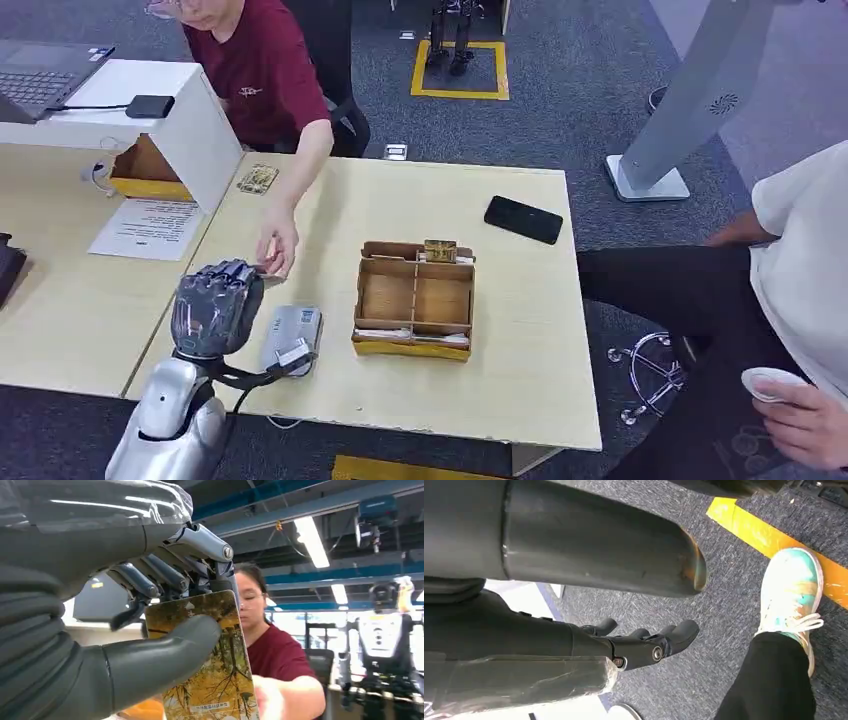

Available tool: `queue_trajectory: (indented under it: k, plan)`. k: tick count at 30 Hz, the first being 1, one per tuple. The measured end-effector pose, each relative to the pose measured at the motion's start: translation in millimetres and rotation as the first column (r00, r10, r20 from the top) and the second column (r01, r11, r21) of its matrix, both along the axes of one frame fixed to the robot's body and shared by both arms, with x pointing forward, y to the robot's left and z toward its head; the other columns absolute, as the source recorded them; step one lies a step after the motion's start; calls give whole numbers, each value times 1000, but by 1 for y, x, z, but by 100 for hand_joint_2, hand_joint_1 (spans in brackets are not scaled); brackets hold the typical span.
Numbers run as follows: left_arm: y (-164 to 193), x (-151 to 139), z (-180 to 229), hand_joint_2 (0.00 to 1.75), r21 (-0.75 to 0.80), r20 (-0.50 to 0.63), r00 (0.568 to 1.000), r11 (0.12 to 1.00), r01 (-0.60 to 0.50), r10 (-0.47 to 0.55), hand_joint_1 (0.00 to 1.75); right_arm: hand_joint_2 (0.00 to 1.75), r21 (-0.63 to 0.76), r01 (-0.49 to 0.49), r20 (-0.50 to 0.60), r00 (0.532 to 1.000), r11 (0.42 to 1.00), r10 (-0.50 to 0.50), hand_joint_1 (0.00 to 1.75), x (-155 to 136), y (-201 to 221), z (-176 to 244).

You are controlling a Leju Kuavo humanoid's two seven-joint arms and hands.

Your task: Pass the card to the sensor for recognition and then transmit it.

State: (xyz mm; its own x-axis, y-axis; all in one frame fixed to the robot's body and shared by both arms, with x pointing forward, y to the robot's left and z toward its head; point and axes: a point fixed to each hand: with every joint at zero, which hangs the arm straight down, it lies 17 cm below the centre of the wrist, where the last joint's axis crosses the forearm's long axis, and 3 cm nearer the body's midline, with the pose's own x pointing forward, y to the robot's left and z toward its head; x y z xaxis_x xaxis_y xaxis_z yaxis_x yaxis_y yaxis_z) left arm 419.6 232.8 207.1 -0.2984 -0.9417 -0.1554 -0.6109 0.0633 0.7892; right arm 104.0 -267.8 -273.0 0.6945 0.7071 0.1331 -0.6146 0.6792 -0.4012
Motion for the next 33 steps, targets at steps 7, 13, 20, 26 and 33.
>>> queue_trajectory:
  k: [7, 13, 20, 26, 33]
  plan:
    - [2, -1, -2, 175, -45, -3, 999, 998, 38, -38, 175, 0, -1, 3, 1, 1000, 1000, -3, 0, 0, 0, 0]
    - [21, 13, -40, 175, -379, -103, 993, 925, 9, -51, 175, 0, 2, 16, 7, 1000, 1000, -16, 0, 0, 1, 0]
    - [19, 19, -64, 175, -428, -168, 984, 904, -25, -52, 175, 0, 3, 16, 6, 1000, 1000, -16, 0, 0, 2, 0]
    - [12, 29, -90, 175, -724, -294, 923, 688, -46, -248, 175, 0, 3, 26, 6, 1000, 1000, -26, 0, -1, 2, 0]
    - [1, 30, -93, 175, -784, -332, 879, 618, -54, -344, 175, 0, 4, 31, 11, 999, 1000, -31, 0, -2, 3, 0]
